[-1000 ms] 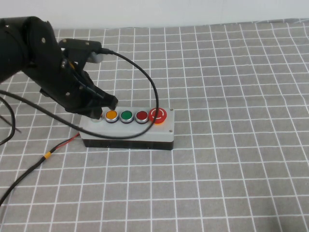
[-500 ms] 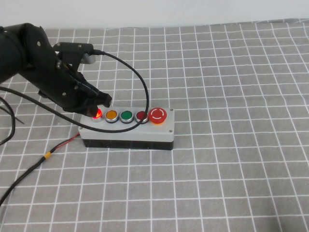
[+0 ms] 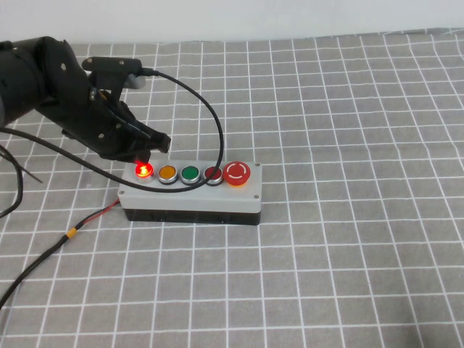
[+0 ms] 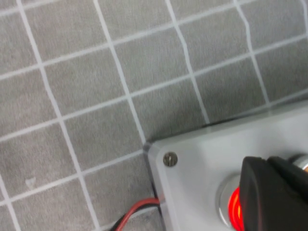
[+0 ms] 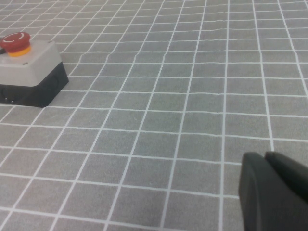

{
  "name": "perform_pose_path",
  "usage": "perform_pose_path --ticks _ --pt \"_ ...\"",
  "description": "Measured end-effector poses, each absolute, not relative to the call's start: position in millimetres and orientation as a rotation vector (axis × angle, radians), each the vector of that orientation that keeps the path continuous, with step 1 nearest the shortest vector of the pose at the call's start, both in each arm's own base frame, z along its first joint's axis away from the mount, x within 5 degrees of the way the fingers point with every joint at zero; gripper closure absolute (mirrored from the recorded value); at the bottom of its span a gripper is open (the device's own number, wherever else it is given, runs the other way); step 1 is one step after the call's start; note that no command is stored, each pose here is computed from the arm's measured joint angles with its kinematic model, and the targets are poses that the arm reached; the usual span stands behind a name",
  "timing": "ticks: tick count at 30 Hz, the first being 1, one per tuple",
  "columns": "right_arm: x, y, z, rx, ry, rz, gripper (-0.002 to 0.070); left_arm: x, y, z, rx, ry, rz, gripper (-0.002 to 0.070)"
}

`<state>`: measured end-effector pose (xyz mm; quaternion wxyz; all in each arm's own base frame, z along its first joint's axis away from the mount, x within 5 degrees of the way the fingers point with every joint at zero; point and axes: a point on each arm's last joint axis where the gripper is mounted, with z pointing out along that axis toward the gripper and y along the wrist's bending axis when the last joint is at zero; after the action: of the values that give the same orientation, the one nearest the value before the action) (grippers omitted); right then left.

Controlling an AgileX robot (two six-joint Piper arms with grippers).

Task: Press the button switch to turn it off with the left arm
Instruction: Press the button to turn off

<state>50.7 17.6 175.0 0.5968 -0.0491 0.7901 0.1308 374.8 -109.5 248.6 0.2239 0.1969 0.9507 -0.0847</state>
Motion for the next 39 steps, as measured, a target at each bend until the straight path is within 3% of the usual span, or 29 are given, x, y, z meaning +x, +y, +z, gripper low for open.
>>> perform_pose_path --ticks 10,23,39 --pt "51 18 175 -0.114 1.834 0.304 0.0692 379 -110 246 0.539 2.619 -0.234 0.0678" --pt "51 18 175 -0.114 1.834 0.304 0.0692 380 -112 271 0.603 2.683 -0.238 0.0678" --pt "51 18 175 -0.114 1.834 0.304 0.0692 381 -110 255 0.649 2.781 -0.200 0.0679"
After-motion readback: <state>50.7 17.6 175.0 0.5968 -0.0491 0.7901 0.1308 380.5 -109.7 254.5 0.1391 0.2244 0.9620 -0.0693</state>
